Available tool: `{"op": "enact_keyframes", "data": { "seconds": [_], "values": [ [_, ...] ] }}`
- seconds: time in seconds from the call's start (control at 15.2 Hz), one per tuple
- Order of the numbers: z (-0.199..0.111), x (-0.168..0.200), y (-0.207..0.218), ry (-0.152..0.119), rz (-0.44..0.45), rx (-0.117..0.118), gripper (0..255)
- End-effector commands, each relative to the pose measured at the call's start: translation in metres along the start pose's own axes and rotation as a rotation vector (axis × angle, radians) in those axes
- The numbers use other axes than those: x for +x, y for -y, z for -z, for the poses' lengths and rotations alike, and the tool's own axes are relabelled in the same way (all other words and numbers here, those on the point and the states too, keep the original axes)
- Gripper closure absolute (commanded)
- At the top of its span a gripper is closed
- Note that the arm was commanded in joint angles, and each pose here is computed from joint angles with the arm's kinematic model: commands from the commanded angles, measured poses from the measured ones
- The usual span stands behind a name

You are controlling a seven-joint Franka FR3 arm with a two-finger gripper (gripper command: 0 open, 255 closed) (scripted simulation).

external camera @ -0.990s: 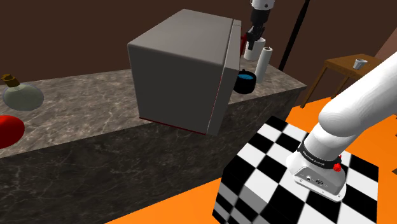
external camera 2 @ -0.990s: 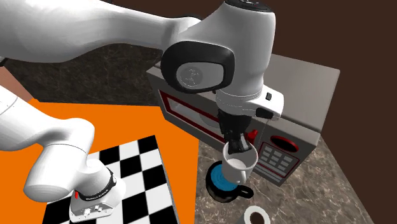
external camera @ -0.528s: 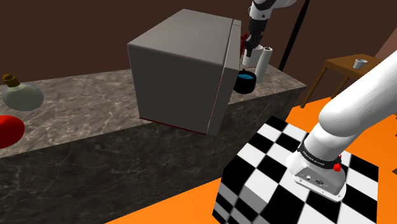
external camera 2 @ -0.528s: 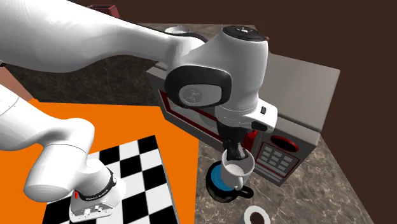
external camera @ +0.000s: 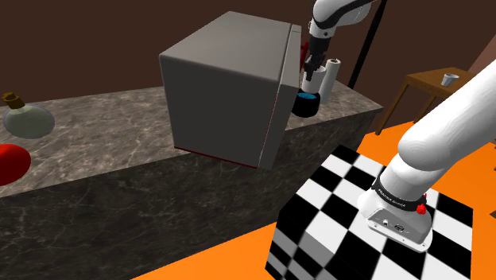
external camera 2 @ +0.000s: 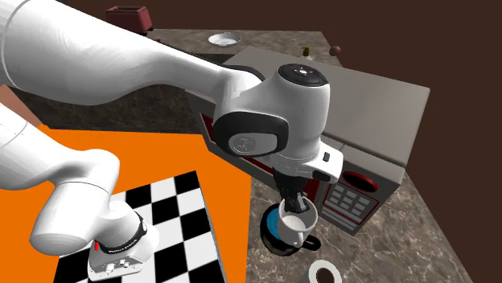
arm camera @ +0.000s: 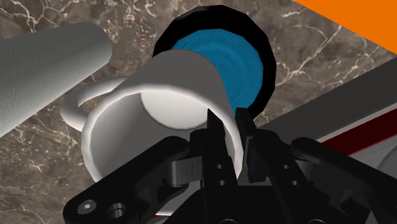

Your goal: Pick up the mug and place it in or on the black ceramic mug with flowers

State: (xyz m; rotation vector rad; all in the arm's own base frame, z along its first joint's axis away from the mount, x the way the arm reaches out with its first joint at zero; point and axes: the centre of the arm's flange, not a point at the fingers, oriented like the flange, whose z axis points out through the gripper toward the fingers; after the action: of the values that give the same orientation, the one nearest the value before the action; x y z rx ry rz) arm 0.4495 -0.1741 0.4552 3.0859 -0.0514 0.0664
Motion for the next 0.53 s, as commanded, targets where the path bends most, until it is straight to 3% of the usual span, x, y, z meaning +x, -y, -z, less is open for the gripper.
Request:
{"op": "enact_keyframes", "data": {
  "seconds": [0.0, 0.33, 0.4, 0.46],
  "values": [
    [-0.0023, 0.0002, 0.0013, -0.001, 0.000, 0.000, 255],
    [-0.0023, 0.0002, 0.0013, -0.001, 0.000, 0.000, 255],
    [-0.0024, 0.0002, 0.0013, -0.001, 0.000, 0.000, 0],
    [-0.0023, 0.0002, 0.0013, -0.001, 0.000, 0.000, 0]
  ]
}}
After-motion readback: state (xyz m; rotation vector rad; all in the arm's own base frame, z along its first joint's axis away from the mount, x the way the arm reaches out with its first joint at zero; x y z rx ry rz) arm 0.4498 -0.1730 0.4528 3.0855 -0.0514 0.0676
